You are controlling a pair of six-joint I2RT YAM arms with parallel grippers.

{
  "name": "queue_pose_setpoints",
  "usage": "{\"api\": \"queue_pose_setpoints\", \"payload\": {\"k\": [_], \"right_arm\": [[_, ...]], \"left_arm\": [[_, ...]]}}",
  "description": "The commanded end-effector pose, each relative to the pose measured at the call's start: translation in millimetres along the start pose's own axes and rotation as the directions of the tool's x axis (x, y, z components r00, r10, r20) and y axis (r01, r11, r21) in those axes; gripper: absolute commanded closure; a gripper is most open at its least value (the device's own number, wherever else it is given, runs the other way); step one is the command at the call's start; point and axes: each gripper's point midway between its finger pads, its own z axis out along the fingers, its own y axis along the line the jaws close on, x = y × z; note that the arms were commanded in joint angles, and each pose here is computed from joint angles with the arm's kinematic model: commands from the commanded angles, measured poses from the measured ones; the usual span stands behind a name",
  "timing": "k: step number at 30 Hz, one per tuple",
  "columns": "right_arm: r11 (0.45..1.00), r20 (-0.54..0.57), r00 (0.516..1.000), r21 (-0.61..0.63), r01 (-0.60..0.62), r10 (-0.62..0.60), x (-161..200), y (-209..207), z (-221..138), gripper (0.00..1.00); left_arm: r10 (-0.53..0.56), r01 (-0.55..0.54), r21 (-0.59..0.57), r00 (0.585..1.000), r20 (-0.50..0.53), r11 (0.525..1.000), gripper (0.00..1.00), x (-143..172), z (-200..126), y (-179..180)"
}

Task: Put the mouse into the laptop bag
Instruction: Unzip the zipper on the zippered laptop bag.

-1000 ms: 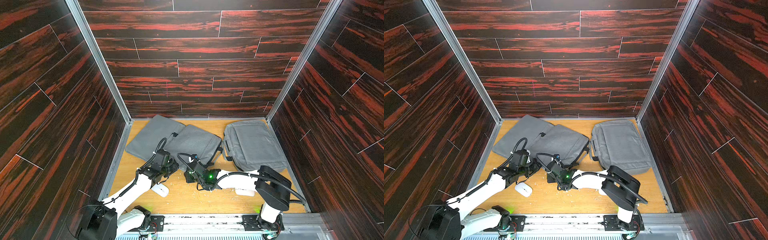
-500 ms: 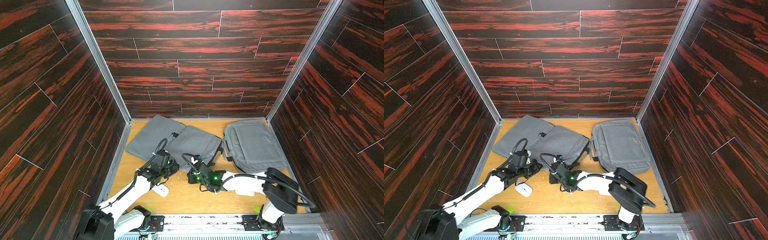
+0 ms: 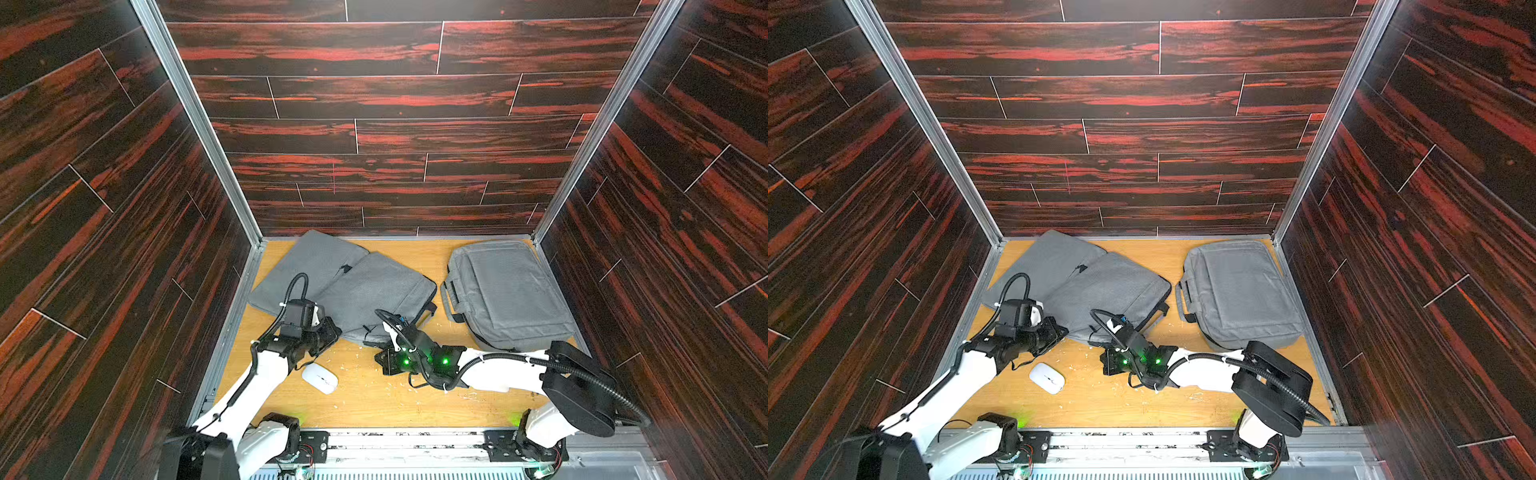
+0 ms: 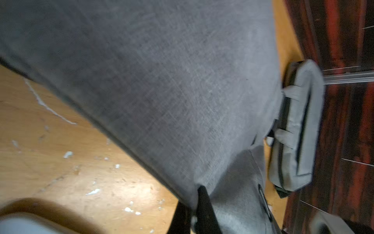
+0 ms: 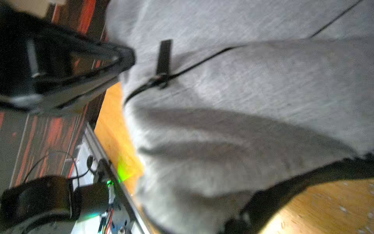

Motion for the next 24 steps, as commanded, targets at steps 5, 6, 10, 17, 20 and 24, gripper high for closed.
{"api": "queue_pose_setpoints", "payload": {"k": [5, 6, 10, 17, 20, 24], "right_arm": [[0.986, -0.122, 0.991, 0.164, -0.031, 0.051, 36, -61, 7, 1.00], [0.985, -0.125, 0.991, 0.169, -0.033, 0.055, 38, -63, 7, 1.00], [0.985, -0.131, 0.990, 0.167, -0.034, 0.057, 43, -66, 9, 1.00], [0.995, -0.116, 0.992, 0.088, -0.037, 0.047, 29, -46, 28, 1.00], [0.999, -0.114, 0.992, 0.033, -0.040, 0.043, 22, -31, 40, 1.00], [0.999, -0.130, 0.991, -0.021, -0.032, 0.029, 18, -15, 54, 1.00]], "left_arm": [[-0.004, 0.074, -0.222, 0.953, 0.303, 0.972, 1.00, -87, -28, 48], [-0.012, 0.085, -0.220, 0.950, 0.313, 0.972, 1.00, -91, -29, 49], [-0.021, 0.100, -0.216, 0.941, 0.337, 0.971, 1.00, -100, -28, 51], [-0.044, 0.093, -0.211, 0.973, 0.228, 0.973, 1.00, -86, -5, 54], [-0.072, 0.101, -0.154, 0.981, 0.181, 0.983, 0.61, -70, 0, 52], [-0.093, 0.113, -0.123, 0.983, 0.156, 0.986, 0.33, -43, -10, 55]]}}
